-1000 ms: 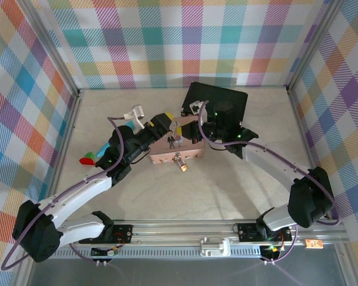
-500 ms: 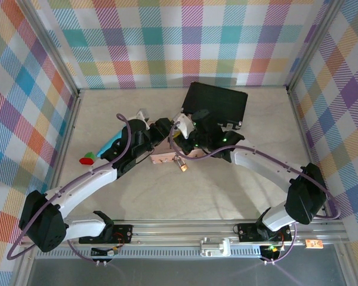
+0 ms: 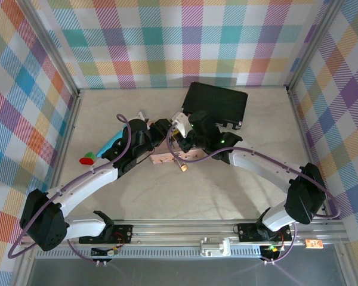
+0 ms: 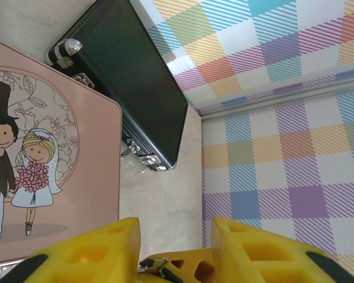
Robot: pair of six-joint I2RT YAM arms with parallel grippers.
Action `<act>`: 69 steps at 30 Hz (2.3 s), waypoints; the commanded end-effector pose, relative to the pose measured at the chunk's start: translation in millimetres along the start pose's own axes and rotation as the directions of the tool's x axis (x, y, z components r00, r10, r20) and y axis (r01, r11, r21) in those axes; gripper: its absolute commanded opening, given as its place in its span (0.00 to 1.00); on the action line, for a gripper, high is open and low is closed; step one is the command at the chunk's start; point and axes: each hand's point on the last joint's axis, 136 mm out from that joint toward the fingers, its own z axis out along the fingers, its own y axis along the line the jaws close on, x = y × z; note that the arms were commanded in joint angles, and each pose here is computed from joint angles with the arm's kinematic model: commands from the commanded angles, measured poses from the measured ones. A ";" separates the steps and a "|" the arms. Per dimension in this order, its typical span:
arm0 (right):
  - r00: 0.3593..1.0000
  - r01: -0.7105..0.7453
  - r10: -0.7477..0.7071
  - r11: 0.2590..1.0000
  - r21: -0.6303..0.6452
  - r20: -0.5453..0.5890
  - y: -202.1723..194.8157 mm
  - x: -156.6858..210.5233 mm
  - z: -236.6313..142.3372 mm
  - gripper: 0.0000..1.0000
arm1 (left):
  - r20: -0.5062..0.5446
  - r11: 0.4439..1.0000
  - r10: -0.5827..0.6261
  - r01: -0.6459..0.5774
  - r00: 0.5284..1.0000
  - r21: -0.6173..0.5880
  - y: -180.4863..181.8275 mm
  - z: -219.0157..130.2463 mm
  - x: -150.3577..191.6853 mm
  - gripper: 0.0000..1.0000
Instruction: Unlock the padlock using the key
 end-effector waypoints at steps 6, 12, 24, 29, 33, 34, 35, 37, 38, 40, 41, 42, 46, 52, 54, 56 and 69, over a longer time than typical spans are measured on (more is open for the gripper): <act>0.998 0.005 -0.003 1.000 -0.020 0.061 4.8 -19.0 0.8 0.00 | -0.030 1.000 -0.017 0.017 0.999 0.002 0.9 6.5 8.3 0.23; 0.997 0.007 -0.004 0.999 -0.033 0.077 7.5 -22.8 -5.1 0.00 | -0.004 1.000 -0.001 0.001 1.000 -0.019 5.9 2.5 4.4 0.00; 0.889 -0.401 0.432 0.894 -0.199 0.152 -28.9 -28.3 -56.6 0.38 | 0.146 0.931 0.320 -0.339 0.936 0.133 -37.0 -16.4 -20.2 0.00; 0.791 -0.498 0.580 0.796 -0.344 0.196 -39.5 -28.4 -81.9 0.43 | 0.169 0.866 0.367 -0.403 0.915 0.297 -63.4 -22.0 -14.6 0.00; 0.740 -0.506 0.642 0.728 -0.462 0.202 -31.4 -33.8 -91.9 0.45 | 0.187 0.808 0.369 -0.413 0.911 0.420 -78.8 -26.4 -7.7 0.00; 0.722 -0.506 0.662 0.704 -0.499 0.201 -29.0 -37.1 -94.0 0.45 | 0.190 0.789 0.373 -0.418 0.908 0.451 -82.6 -27.8 -5.2 0.00; 0.707 -0.500 0.678 0.680 -0.537 0.201 -26.8 -40.7 -95.8 0.45 | 0.192 0.768 0.376 -0.421 0.906 0.482 -86.8 -29.5 -2.2 0.00; 0.686 -0.497 0.702 0.645 -0.580 0.193 -25.2 -44.8 -95.7 0.45 | 0.195 0.740 0.376 -0.420 0.906 0.525 -90.6 -31.9 2.2 0.00; 0.676 -0.494 0.713 0.627 -0.602 0.187 -24.1 -47.5 -95.6 0.45 | 0.204 0.725 0.370 -0.419 0.907 0.547 -92.7 -33.7 3.3 0.00; 0.664 -0.482 0.726 0.600 -0.638 0.181 -22.5 -51.9 -95.0 0.44 | 0.206 0.704 0.368 -0.416 0.907 0.575 -95.2 -35.1 6.1 0.00; 0.655 -0.475 0.734 0.586 -0.657 0.180 -22.6 -54.4 -95.3 0.43 | 0.194 0.698 0.376 -0.415 0.906 0.583 -95.3 -33.9 9.0 0.00; 0.650 -0.453 0.735 0.579 -0.678 0.193 -22.6 -59.2 -97.5 0.43 | 0.188 0.691 0.385 -0.417 0.904 0.590 -96.9 -33.9 11.0 0.00; 0.644 -0.449 0.744 0.556 -0.699 0.178 -23.3 -61.9 -91.7 0.40 | 0.186 0.685 0.399 -0.426 0.898 0.591 -96.9 -35.6 13.1 0.00; 0.643 -0.455 0.751 0.535 -0.712 0.153 -22.6 -59.3 -83.3 0.31 | 0.190 0.688 0.404 -0.434 0.895 0.582 -95.1 -39.0 12.9 0.00; 0.640 -0.455 0.755 0.524 -0.720 0.145 -22.1 -59.7 -82.9 0.29 | 0.188 0.689 0.407 -0.436 0.894 0.580 -94.9 -39.2 13.2 0.00; 0.641 -0.450 0.755 0.512 -0.732 0.135 -20.5 -60.7 -83.3 0.23 | 0.191 0.687 0.407 -0.437 0.893 0.580 -95.2 -40.6 12.9 0.00; 0.625 -0.482 0.777 0.463 -0.744 0.079 -16.7 -53.3 -79.0 0.29 | 0.204 0.701 0.411 -0.452 0.888 0.551 -91.5 -42.1 9.5 0.00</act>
